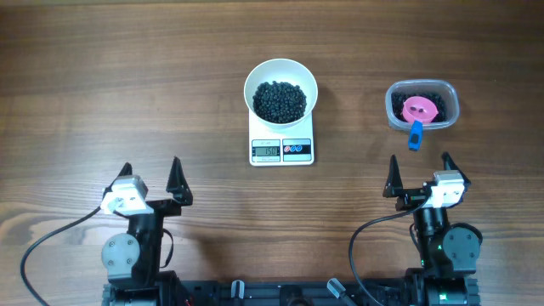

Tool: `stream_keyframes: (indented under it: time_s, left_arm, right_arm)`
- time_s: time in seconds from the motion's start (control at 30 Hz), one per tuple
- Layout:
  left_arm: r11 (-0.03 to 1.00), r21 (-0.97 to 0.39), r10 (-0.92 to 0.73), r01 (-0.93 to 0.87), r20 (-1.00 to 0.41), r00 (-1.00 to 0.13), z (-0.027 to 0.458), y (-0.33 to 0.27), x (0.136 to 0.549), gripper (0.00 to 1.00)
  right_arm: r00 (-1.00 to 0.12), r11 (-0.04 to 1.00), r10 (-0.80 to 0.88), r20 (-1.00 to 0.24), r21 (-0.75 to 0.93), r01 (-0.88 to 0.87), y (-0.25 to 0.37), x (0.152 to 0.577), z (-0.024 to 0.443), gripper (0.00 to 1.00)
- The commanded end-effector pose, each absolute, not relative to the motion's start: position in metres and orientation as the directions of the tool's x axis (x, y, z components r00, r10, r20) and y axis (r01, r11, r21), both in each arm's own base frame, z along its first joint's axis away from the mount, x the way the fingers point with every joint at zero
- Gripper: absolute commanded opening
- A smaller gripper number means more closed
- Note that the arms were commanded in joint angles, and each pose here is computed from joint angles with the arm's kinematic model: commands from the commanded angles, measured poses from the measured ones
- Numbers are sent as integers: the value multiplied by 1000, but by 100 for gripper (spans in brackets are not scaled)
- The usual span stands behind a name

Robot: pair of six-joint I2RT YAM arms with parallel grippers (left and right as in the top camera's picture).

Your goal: Scoop item into bowl and weigh 150g on scale

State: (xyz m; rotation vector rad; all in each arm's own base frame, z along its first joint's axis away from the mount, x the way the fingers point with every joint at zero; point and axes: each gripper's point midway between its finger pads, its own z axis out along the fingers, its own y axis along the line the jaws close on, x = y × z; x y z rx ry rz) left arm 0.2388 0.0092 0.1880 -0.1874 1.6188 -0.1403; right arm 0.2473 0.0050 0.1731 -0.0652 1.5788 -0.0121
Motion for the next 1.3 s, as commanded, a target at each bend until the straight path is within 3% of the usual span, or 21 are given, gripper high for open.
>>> stream_keyframes:
  time_s: [0.0,0.5,0.63,1.27]
  left_arm:
    - [978,-207,-208,-28,-977,-35,173,9,244,100]
    - [977,-201,-205,-68,-977,-62,157,16,246,100]
    - [989,-132,-137,-67,-988,-66,157,16,246,100]
    - [994,-67,-73,-81,-995,-69,157,21,245,100]
  right_arm:
    - [4,999,-52,-999,-52,-15,2,247,176,100]
    - [4,999,-52,-999,-52,-15,2,247,176,100]
    - [4,999,-52,-999,-53,-15,2,247,176,100]
    - [4,999,-52,-999,-52,-15,2,247,176,100]
